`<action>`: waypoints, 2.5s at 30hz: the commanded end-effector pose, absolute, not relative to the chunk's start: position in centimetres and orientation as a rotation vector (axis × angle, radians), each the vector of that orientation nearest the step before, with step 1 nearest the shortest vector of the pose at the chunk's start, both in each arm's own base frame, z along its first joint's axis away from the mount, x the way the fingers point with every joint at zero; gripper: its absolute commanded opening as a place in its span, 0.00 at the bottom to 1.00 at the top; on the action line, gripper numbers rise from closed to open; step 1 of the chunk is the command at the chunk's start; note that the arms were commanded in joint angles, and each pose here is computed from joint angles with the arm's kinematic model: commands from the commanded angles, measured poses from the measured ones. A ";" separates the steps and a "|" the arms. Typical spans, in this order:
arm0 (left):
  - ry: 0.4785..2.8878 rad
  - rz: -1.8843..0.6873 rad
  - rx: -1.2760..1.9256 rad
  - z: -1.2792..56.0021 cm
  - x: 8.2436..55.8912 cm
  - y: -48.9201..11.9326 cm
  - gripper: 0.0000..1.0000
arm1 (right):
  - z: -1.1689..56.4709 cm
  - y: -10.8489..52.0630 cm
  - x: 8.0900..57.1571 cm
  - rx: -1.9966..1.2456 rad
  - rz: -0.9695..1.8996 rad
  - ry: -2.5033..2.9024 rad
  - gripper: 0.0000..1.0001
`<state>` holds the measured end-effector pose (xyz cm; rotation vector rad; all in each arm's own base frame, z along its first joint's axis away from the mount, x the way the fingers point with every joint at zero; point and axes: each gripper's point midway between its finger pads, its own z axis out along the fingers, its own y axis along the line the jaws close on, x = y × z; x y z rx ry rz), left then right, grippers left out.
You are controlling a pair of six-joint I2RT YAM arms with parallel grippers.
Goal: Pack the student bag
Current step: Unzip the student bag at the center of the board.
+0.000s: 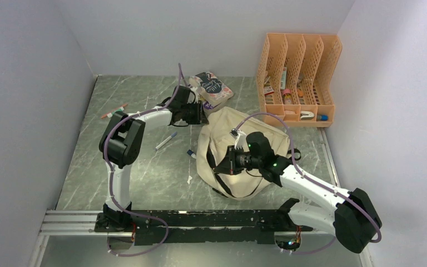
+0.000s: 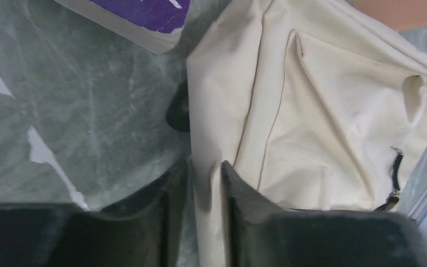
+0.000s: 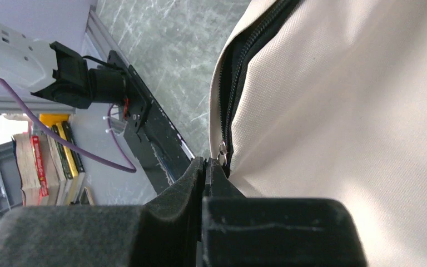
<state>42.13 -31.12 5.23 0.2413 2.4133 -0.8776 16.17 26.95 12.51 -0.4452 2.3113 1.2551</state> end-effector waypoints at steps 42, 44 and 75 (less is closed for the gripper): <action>2.492 -0.885 -0.258 13.3 24.0 -28.6 0.65 | 14.6 26.0 21.0 -0.049 1.131 2.190 0.00; 2.494 -0.895 -0.246 13.4 23.7 -29.3 0.64 | 14.6 26.0 20.9 -0.047 1.133 2.190 0.00; 2.572 -0.850 -0.055 10.5 24.1 -31.3 0.09 | 15.1 27.1 19.1 -0.194 1.244 2.185 0.00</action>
